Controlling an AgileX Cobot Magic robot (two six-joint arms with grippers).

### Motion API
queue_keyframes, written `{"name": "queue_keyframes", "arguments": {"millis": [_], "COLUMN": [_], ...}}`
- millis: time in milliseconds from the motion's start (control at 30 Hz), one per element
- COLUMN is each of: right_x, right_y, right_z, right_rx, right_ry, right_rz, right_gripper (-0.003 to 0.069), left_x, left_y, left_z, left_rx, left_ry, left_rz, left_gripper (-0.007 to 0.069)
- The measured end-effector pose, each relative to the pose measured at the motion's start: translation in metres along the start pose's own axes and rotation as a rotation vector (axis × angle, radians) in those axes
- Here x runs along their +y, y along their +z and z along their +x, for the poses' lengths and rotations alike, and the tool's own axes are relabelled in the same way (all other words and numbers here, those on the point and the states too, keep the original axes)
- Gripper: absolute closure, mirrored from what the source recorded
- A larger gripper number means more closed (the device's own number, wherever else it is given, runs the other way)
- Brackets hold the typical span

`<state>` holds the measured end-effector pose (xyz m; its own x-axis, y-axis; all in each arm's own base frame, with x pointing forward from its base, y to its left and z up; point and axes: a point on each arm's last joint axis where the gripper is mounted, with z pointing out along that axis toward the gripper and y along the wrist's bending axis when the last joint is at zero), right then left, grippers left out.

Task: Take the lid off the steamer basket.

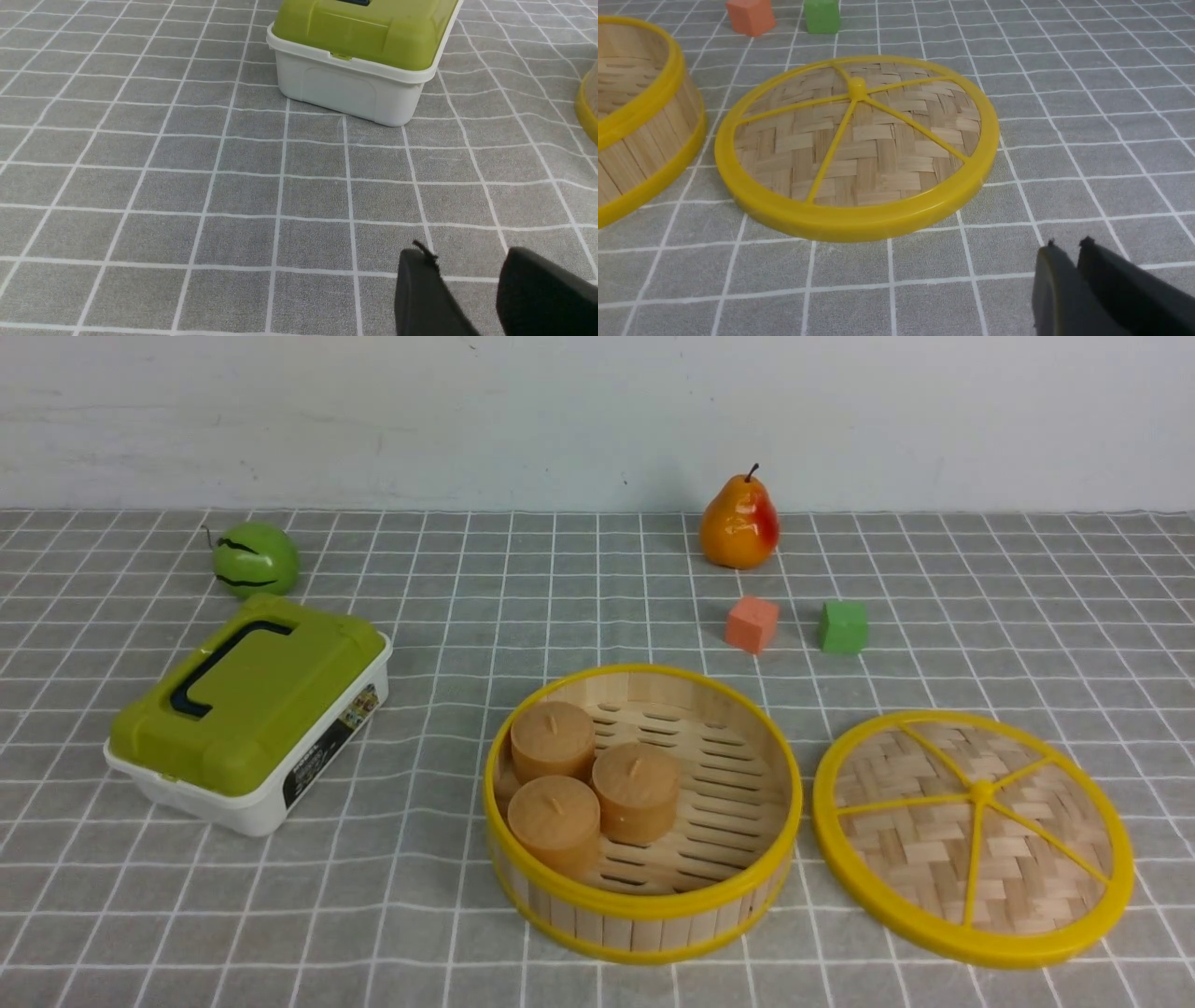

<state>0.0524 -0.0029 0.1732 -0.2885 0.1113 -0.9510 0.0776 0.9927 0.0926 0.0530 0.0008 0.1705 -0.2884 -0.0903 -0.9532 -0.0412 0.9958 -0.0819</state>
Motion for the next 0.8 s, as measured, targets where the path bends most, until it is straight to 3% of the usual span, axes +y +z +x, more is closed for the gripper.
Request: {"name": "queue_keyframes", "arguments": {"millis": [800], "right_x": [0.0], "right_y": [-0.0001], "right_z": [0.0], "right_rx": [0.003], "right_ry": [0.0], "right_rz": [0.001], "right_gripper": [0.0594], "left_x": [0.0], "left_y": [0.0], "left_z": [0.0], "left_rx": [0.0], "left_ry": [0.0], "left_rz": [0.0], "left_gripper": [0.0386]}}
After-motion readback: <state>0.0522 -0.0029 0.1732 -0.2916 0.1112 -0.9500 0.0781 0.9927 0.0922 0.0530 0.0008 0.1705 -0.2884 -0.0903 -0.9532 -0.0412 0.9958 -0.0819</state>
